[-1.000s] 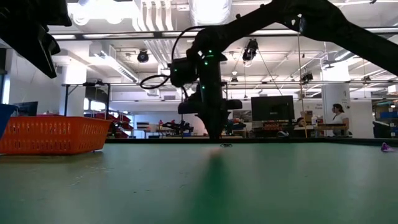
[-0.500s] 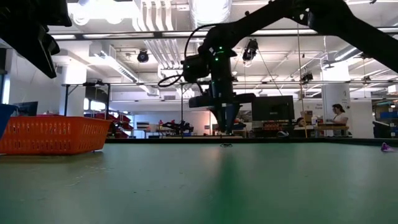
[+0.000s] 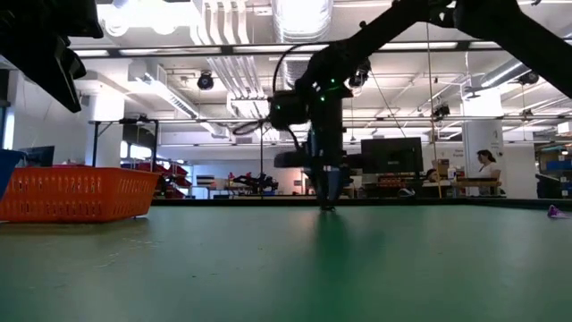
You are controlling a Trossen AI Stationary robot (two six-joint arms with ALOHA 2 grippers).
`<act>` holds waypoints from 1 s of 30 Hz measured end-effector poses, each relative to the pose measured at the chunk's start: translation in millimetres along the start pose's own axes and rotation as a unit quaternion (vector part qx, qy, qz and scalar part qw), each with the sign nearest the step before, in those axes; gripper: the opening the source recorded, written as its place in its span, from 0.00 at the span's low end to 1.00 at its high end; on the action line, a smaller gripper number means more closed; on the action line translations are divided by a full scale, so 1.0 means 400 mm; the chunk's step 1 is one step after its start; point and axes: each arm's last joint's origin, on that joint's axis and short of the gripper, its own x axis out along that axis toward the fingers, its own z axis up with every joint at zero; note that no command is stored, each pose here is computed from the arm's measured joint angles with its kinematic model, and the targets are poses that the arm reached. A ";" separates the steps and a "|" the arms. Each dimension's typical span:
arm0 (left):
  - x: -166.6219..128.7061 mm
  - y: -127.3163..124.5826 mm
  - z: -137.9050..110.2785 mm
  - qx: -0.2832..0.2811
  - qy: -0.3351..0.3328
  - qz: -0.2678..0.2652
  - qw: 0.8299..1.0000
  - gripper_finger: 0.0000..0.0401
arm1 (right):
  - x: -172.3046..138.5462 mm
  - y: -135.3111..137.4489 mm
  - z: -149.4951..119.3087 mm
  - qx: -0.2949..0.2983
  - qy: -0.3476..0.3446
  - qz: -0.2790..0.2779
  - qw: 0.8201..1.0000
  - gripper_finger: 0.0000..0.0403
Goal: Sort Halloween decoration
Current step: Put the black spider toy into the blue bin
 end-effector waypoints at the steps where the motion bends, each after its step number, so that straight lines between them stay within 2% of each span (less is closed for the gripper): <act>1: 0.000 0.000 0.000 0.000 0.000 0.000 1.000 0.24 | 0.007 -0.006 -0.001 0.001 0.005 -0.006 1.000 0.18; 15: 0.000 -0.001 0.002 0.000 -0.003 -0.003 1.000 0.24 | 0.041 -0.040 0.003 -0.023 0.018 -0.002 1.000 0.20; 20: 0.000 -0.004 0.005 -0.003 -0.010 -0.008 1.000 0.24 | 0.055 -0.039 0.007 -0.033 0.012 -0.001 0.999 0.15; 26: 0.001 -0.005 0.006 -0.001 -0.011 -0.009 1.000 0.24 | 0.084 -0.045 0.000 -0.028 0.013 -0.004 1.000 0.04; 30: 0.001 -0.006 0.006 -0.001 -0.010 -0.009 1.000 0.24 | 0.085 -0.048 -0.003 -0.026 0.014 -0.007 1.000 0.02</act>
